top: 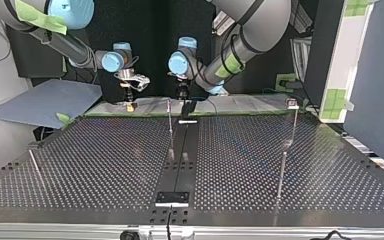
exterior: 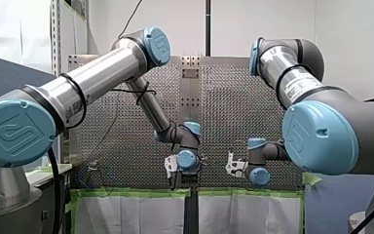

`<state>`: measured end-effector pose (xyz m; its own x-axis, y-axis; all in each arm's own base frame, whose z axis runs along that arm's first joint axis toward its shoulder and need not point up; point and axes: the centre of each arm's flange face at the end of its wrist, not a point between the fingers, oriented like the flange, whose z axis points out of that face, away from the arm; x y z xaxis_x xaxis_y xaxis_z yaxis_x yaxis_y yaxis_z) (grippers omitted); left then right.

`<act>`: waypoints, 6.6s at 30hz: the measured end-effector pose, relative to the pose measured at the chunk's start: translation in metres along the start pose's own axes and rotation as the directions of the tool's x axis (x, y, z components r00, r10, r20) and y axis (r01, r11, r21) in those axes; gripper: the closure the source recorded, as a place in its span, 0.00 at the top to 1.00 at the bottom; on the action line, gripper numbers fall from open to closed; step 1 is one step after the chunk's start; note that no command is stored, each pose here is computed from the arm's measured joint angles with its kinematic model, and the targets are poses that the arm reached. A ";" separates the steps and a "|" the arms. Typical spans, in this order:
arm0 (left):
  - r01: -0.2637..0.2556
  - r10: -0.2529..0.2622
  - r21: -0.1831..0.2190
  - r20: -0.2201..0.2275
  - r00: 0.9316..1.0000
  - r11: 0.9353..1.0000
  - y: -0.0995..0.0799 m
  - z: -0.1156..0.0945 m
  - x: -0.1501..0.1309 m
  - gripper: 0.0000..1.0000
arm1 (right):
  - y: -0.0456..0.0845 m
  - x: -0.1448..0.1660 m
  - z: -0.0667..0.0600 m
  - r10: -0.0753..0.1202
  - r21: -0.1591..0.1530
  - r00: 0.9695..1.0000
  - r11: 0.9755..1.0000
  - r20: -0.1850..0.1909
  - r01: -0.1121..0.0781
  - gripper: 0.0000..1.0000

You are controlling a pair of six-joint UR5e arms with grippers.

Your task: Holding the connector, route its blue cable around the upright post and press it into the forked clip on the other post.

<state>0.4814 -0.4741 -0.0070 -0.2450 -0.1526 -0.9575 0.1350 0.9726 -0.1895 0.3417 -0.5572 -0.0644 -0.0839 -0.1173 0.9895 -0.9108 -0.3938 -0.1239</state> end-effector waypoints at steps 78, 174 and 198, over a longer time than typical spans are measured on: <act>-0.061 0.060 -0.010 -0.116 0.991 0.998 0.030 0.003 0.004 0.00 | -0.012 -0.008 -0.002 -0.089 0.045 0.995 0.995 0.037 0.088 0.00; -0.058 0.054 -0.023 -0.133 0.990 0.998 0.047 0.058 -0.004 0.17 | -0.018 -0.012 0.051 -0.054 0.002 0.993 0.999 0.106 0.054 0.00; -0.205 0.203 0.009 -0.204 0.958 0.979 0.045 0.036 -0.003 0.99 | -0.021 -0.013 0.050 -0.055 0.003 0.992 0.999 0.115 0.055 0.00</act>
<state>0.5230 -0.4359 -0.0202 -0.4029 0.0869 -0.9111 0.1915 0.9815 0.0089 0.3820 -0.5927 -0.0787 0.0131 -0.1999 0.9797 -0.9127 -0.4026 -0.0700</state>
